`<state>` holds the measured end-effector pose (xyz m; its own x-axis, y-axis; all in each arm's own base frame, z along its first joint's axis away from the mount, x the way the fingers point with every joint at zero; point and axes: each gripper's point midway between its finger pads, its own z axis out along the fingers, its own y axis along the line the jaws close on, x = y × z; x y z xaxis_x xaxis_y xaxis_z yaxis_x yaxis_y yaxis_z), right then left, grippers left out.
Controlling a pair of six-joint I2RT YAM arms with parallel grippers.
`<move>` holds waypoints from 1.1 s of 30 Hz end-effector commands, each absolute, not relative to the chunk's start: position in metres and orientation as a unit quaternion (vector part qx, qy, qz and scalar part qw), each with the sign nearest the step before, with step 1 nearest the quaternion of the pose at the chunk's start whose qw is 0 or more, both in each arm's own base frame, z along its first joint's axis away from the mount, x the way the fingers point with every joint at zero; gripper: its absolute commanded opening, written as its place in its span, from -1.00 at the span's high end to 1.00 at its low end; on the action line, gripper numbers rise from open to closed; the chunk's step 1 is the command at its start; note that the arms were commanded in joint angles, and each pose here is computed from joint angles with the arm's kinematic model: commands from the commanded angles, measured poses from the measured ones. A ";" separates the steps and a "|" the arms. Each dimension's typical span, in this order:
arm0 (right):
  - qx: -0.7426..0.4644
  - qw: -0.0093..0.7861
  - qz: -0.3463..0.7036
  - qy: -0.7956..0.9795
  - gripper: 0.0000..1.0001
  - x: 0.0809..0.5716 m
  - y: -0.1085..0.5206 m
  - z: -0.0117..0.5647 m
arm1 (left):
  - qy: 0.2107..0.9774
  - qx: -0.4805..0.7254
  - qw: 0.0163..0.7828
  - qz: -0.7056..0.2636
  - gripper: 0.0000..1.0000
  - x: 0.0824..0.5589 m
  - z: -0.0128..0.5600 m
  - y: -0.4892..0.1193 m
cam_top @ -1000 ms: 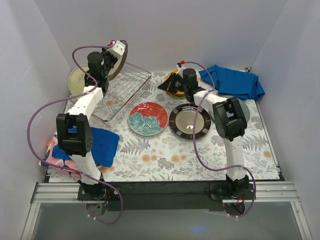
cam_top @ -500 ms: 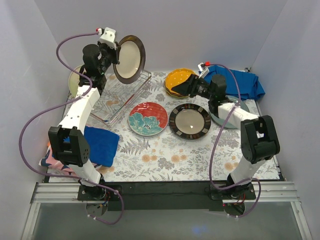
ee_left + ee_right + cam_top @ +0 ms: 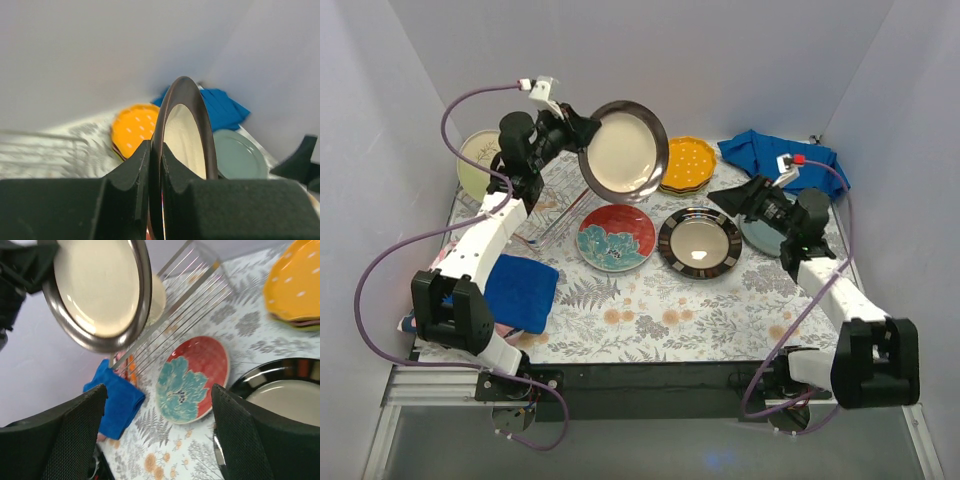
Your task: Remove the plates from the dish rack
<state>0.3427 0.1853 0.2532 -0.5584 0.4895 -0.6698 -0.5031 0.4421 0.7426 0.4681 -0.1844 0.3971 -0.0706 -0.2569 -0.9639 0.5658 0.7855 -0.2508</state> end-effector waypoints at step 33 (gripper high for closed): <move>0.053 0.589 0.426 0.685 -0.79 0.310 0.092 0.303 | 0.690 0.099 0.432 -0.572 1.00 0.391 0.224 -0.373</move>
